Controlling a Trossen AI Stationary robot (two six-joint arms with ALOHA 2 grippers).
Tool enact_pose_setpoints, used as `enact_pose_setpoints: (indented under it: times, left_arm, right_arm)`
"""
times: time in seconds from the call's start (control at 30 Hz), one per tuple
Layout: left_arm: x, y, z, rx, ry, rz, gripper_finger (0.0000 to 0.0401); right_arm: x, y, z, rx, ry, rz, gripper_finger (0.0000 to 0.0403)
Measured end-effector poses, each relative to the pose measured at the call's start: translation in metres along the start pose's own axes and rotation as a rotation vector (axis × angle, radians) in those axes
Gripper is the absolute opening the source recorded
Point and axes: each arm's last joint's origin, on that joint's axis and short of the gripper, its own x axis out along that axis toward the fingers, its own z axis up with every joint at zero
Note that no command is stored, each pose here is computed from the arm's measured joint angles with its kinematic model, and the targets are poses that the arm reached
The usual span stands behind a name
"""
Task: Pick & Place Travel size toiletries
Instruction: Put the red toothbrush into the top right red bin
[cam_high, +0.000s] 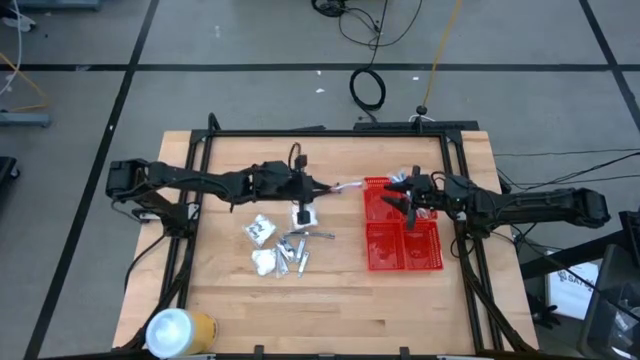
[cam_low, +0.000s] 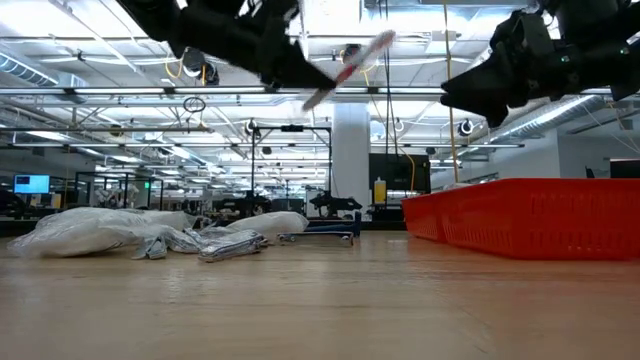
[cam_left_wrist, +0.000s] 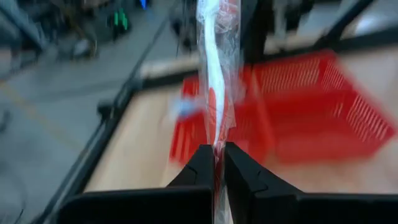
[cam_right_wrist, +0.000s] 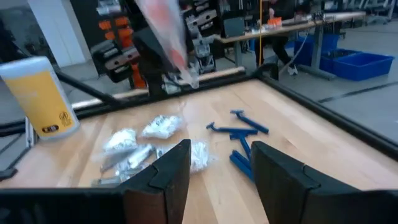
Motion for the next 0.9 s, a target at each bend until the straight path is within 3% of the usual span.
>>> enact_pose_setpoints:
  times: [0.3, 0.6, 0.9]
  left_arm:
    - [0.006, 0.002, 0.020, 0.005, -0.338, -0.139, 0.0006]
    - [0.034, 0.003, -0.004, -0.087, -0.377, -0.126, 0.0008]
    - [0.044, 0.005, -0.006, -0.108, -0.379, -0.155, 0.0007]
  right_arm:
    - [0.013, 0.003, 0.012, -0.079, -0.190, 0.031, 0.0167]
    - [0.028, 0.016, 0.013, -0.132, -0.337, 0.105, 0.0239]
    - [0.055, 0.020, 0.017, -0.141, -0.295, 0.104, 0.0239]
